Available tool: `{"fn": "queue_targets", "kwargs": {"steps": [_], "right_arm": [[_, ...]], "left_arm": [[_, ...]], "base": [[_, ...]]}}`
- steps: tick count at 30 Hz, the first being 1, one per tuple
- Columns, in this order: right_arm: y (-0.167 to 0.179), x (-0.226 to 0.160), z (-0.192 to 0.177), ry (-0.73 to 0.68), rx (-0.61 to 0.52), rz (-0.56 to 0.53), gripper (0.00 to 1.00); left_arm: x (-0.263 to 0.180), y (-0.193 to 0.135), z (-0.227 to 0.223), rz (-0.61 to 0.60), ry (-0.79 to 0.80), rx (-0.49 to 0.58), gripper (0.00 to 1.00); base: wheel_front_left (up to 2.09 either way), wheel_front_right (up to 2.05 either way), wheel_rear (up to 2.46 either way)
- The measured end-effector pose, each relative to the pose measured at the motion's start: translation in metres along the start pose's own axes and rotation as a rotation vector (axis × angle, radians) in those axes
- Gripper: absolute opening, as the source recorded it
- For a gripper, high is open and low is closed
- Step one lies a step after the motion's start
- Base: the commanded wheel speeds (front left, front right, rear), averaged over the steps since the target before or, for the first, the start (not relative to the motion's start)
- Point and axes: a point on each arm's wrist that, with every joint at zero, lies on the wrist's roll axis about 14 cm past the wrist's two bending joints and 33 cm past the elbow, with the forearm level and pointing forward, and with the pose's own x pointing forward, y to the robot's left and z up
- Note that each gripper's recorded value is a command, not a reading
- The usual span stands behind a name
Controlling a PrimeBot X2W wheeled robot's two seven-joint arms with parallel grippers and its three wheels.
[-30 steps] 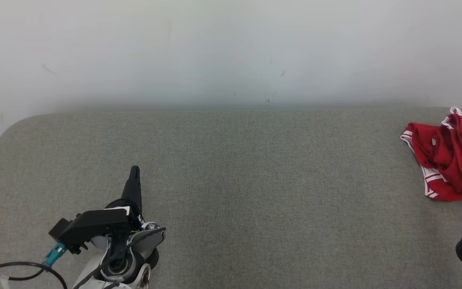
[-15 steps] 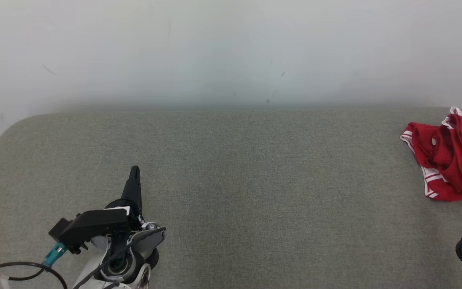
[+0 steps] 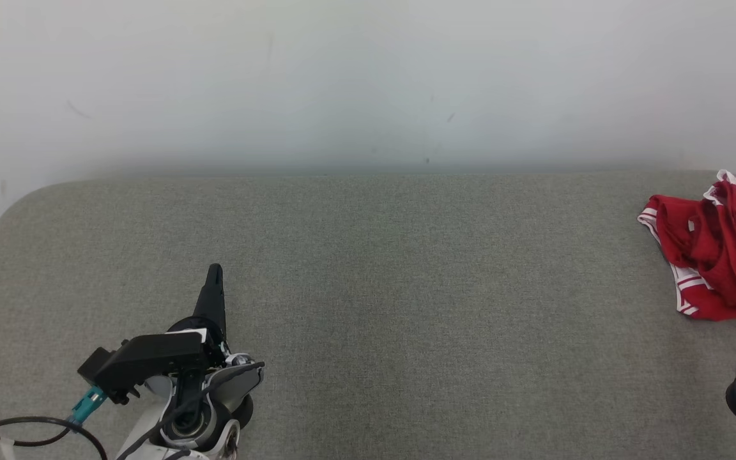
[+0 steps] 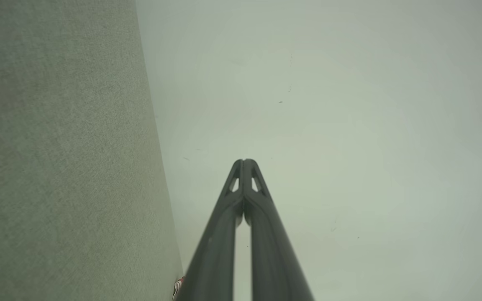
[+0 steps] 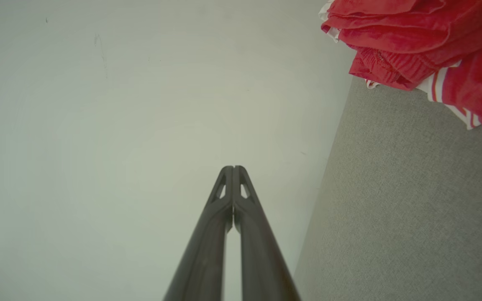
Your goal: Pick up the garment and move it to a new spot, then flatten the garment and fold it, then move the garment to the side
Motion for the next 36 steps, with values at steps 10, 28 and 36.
{"fn": "queue_targets", "kwargs": {"steps": [10, 28, 36], "right_arm": [[0.0002, 0.0001, 0.0000, 0.001, -0.001, 0.000, 0.00], [0.0004, 0.0002, 0.0000, 0.001, -0.001, 0.001, 0.00], [0.0004, 0.0002, -0.0001, 0.002, -0.001, 0.001, 0.00]], "left_arm": [[0.0000, 0.0000, 0.0000, 0.000, 0.000, 0.000, 0.00], [0.0000, 0.0000, 0.0000, 0.000, 0.000, 0.000, 0.00], [0.0000, -0.0001, 0.0000, 0.000, 0.000, 0.000, 0.00]], "base": [[0.00, 0.00, 0.00], [0.00, 0.00, 0.00], [0.00, 0.00, 0.00]]}}
